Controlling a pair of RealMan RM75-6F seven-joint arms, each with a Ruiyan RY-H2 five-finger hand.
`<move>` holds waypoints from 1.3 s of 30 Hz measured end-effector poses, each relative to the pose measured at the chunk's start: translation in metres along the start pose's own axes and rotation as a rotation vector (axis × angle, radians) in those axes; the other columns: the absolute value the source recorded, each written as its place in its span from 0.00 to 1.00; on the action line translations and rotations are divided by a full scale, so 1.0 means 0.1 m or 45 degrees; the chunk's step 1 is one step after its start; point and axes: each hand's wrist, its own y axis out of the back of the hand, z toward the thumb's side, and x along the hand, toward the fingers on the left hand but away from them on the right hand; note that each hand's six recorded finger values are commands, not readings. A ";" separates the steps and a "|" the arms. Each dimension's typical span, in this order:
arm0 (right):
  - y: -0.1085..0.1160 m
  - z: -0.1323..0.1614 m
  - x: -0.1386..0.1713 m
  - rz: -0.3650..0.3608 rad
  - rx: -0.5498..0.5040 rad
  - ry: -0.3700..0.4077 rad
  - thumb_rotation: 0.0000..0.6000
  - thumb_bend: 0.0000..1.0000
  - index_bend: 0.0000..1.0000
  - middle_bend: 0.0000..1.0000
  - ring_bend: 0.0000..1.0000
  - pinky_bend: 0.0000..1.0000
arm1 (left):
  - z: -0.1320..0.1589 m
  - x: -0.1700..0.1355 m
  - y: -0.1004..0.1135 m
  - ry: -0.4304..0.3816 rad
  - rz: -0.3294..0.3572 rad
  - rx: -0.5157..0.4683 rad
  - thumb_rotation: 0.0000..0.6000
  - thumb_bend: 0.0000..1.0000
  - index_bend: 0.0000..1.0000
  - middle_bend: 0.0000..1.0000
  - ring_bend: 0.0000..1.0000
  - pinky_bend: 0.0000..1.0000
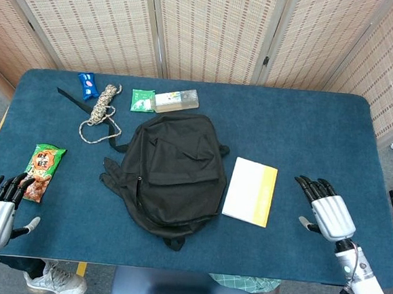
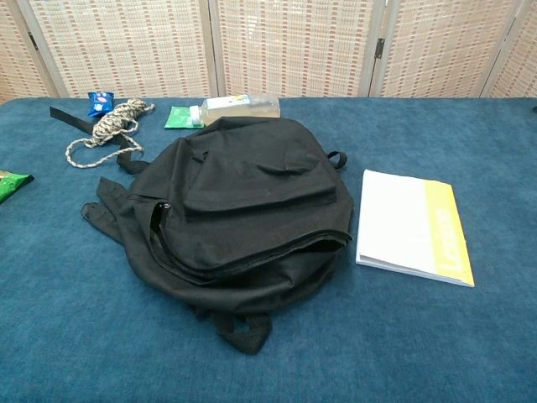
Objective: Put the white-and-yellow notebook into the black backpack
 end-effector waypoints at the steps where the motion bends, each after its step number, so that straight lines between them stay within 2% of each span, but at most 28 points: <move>1: -0.06 0.03 -0.07 0.013 0.013 0.017 1.00 0.23 0.11 0.16 0.22 0.16 | -0.01 0.00 0.00 0.003 -0.001 0.000 1.00 0.24 0.19 0.14 0.15 0.05; 10: -0.52 0.12 -0.46 0.109 0.093 0.099 1.00 0.23 0.12 0.15 0.20 0.15 | -0.04 -0.03 -0.01 0.025 -0.019 0.003 1.00 0.24 0.19 0.14 0.15 0.05; 16: -0.72 0.19 -0.62 0.127 0.080 0.130 1.00 0.23 0.11 0.15 0.19 0.14 | -0.05 -0.03 -0.01 0.028 -0.020 0.000 1.00 0.24 0.19 0.14 0.15 0.05; 26: -0.86 0.30 -0.72 0.141 0.084 0.167 1.00 0.23 0.12 0.15 0.19 0.14 | -0.06 -0.04 -0.01 0.029 -0.024 -0.004 1.00 0.24 0.19 0.14 0.15 0.05; 39: -0.90 0.35 -0.79 0.146 0.081 0.184 1.00 0.23 0.12 0.15 0.19 0.14 | -0.07 -0.03 -0.04 0.032 -0.033 -0.006 1.00 0.24 0.19 0.14 0.15 0.05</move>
